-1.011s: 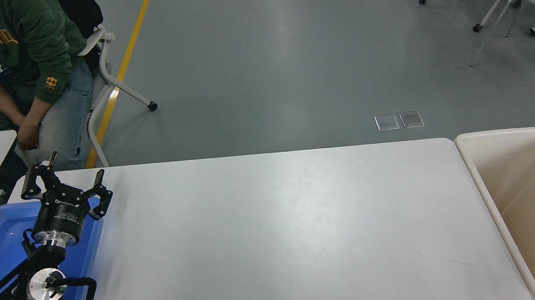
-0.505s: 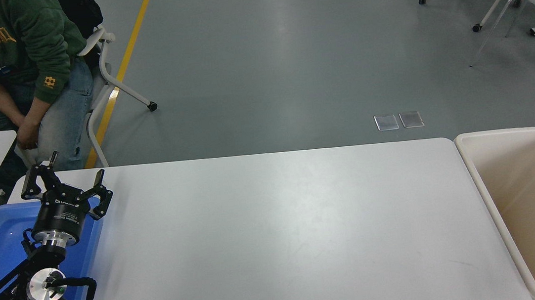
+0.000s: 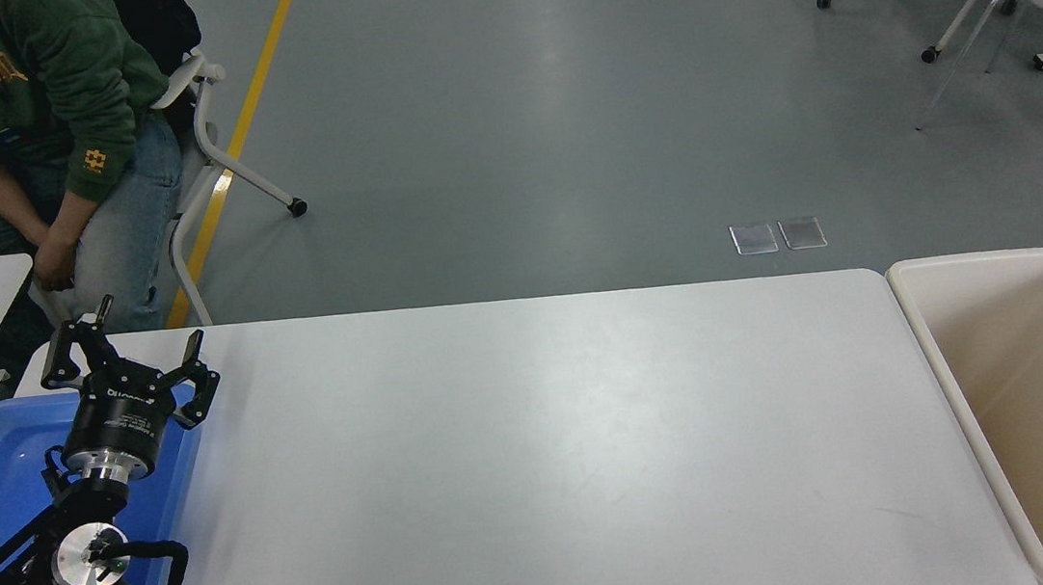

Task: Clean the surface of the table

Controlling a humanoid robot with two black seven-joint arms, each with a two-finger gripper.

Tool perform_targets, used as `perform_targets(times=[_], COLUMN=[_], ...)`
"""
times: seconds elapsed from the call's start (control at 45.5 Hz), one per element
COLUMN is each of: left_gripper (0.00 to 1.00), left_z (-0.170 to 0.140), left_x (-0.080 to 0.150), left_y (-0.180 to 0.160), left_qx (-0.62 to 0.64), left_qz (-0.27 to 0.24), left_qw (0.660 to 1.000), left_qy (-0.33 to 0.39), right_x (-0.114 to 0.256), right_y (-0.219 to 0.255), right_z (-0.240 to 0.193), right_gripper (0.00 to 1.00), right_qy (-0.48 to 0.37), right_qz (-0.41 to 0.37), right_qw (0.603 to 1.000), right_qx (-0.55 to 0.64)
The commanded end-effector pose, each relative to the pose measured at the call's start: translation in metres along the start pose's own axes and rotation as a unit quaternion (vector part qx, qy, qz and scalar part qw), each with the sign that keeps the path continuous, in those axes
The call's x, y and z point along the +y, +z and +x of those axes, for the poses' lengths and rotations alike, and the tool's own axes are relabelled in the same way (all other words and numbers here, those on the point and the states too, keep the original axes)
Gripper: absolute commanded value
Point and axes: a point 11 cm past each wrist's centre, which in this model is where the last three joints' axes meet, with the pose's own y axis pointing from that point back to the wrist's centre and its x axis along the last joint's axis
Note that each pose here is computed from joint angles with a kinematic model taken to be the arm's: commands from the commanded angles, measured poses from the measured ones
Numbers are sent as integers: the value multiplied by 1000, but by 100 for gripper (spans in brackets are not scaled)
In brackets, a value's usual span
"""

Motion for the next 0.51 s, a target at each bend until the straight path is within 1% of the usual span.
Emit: perform_targets(times=[0.0, 0.088, 0.264, 0.396, 0.484], left_gripper=[99, 99, 99, 99, 99], left_z=[0, 0, 0, 0, 0], left_x=[0, 0, 0, 0, 0], left_y=[0, 0, 0, 0, 0], left_qx=[0, 0, 0, 0, 0], left_qz=[0, 0, 0, 0, 0], left_qw=[1000, 1000, 1000, 1000, 1000], left_qy=[0, 0, 0, 0, 0], right_x=[0, 0, -3, -7, -8], right_y=[0, -1, -11, -25, -31], right_z=[0, -2, -2, 13, 18], right_gripper=[100, 100, 100, 100, 100], right_qy=[-1, -7, -56, -71, -75], right_qz=[-4, -6, -6, 13, 21], right_qw=[1000, 998, 985, 972, 967], right_qx=[-30, -62, -166, -225, -244])
